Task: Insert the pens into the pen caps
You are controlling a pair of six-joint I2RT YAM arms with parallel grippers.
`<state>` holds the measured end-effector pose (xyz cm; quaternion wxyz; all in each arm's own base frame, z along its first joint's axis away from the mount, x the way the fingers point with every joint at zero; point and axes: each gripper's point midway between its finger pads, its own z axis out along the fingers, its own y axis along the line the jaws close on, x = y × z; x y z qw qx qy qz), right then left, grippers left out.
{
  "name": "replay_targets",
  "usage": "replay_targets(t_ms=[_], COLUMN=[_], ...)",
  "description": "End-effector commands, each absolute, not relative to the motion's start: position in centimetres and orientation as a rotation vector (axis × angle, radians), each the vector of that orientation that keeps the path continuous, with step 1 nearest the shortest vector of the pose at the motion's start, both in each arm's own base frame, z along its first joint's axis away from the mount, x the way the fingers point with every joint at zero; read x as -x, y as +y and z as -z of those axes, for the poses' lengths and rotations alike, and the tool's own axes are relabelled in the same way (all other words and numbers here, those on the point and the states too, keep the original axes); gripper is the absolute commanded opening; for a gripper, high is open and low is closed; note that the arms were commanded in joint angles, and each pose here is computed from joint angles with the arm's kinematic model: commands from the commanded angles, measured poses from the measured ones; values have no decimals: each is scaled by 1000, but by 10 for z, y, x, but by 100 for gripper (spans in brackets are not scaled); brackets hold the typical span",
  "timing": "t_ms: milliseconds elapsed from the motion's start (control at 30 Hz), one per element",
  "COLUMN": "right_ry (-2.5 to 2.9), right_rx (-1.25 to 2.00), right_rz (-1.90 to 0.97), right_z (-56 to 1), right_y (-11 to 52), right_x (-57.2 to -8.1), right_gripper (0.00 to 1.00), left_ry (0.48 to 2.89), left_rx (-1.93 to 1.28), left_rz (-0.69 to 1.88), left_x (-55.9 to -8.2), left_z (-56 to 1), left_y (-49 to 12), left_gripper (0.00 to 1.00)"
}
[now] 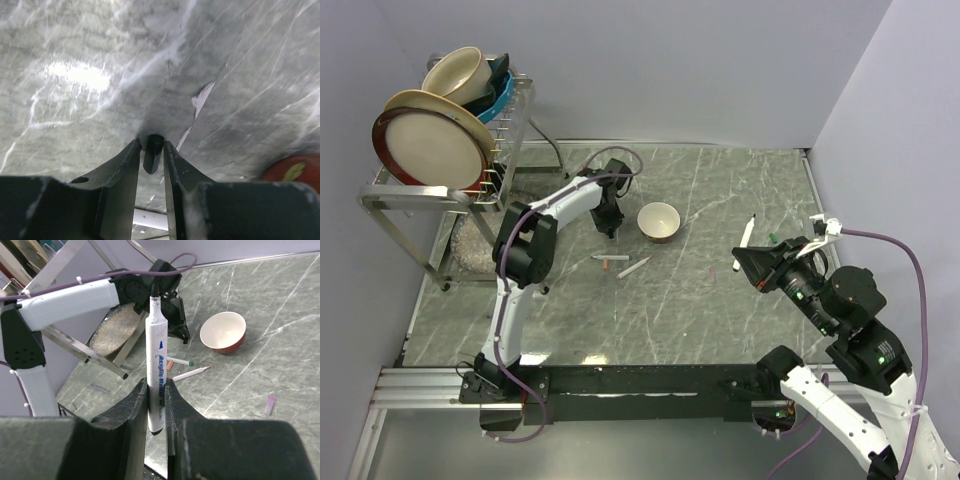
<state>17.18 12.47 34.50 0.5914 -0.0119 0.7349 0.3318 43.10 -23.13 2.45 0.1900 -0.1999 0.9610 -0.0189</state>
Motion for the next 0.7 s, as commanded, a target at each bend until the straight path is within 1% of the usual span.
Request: replay_targets(t_ms=[0,100,233,367,467,500,533,567,600,667], right_ry=[1638,1635,1631,1632,1634,1631,1634,1640,1642,1645], right_rx=[20,20,21,26,22,22,22,24,22,19], right_rz=[-786,-794,-802,-799,-800,-803,-802,-806,-809,-817], right_z=[-369,-371,-372,-373,-373,-374,-373,-372,-372,-372], right_y=[118,118,119,119,118,118,118,119,119,120], right_x=[-164,-162,-162,-161,-161,-161,-161,-160,-160,-159], right_gripper=[0,0,0,0,0,0,0,0,0,0], left_ry=[2740,2750,2754,2771,2791,2793,2795,2794,2784,2764], left_rx=[446,428,393,362,360,360,359,360,363,366], left_rz=[-157,-182,-168,-155,-145,-141,-138,-130,-115,-86], left_x=[-415,-410,-409,-406,-403,-402,-401,-401,-402,-405], left_z=[-15,-12,-10,-5,0,1,2,0,-7,-18], left_y=[-215,-212,-216,-223,-226,-227,-227,-227,-229,-231], left_gripper=[31,29,30,27,18,13,10,3,1,1])
